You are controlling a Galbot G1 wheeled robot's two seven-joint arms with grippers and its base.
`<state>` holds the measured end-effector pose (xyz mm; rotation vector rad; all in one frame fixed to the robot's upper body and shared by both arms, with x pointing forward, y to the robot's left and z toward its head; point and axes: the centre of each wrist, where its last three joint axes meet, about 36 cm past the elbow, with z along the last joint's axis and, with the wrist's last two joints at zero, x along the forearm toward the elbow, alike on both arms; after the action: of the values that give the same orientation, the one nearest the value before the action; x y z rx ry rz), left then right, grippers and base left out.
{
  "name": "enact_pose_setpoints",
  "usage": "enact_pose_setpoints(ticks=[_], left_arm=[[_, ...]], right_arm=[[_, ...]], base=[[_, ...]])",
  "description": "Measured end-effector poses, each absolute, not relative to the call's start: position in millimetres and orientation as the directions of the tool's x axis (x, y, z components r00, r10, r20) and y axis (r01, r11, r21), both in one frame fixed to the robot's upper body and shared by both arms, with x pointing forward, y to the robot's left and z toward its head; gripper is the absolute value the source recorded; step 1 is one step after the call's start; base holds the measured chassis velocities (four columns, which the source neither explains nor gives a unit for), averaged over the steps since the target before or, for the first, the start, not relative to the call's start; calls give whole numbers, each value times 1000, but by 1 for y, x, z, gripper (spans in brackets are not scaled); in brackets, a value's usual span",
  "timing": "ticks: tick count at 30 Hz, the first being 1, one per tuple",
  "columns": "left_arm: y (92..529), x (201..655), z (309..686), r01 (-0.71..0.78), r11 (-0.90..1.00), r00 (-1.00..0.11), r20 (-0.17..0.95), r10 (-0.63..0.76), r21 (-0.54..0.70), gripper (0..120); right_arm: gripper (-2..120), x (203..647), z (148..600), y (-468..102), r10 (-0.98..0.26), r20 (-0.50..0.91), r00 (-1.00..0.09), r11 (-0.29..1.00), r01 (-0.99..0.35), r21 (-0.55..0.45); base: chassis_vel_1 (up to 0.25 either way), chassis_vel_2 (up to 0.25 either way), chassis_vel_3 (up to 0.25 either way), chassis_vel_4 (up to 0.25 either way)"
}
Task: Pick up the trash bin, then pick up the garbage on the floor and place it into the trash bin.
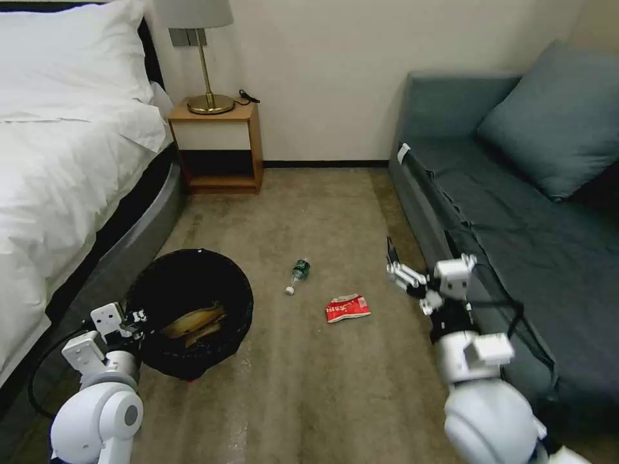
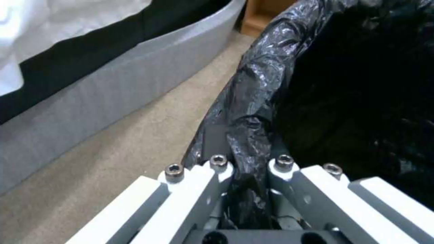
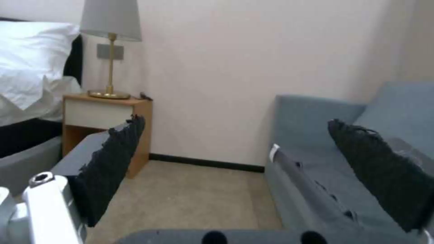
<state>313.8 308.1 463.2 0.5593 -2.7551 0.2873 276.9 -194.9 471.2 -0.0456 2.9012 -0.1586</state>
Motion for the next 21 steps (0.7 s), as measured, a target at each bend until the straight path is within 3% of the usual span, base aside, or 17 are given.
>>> enact_pose_setpoints(ticks=[13, 21], left_arm=[[309, 313, 462, -420, 898, -869, 343, -357, -130, 3], [310, 314, 461, -422, 897, -868, 344, -358, -131, 3]], right_arm=[[100, 257, 449, -168, 25, -217, -976, 999, 29, -17], [100, 258, 444, -163, 35, -213, -976, 999, 37, -7]], base=[[-6, 5, 9, -7], [-139, 125, 130, -131]])
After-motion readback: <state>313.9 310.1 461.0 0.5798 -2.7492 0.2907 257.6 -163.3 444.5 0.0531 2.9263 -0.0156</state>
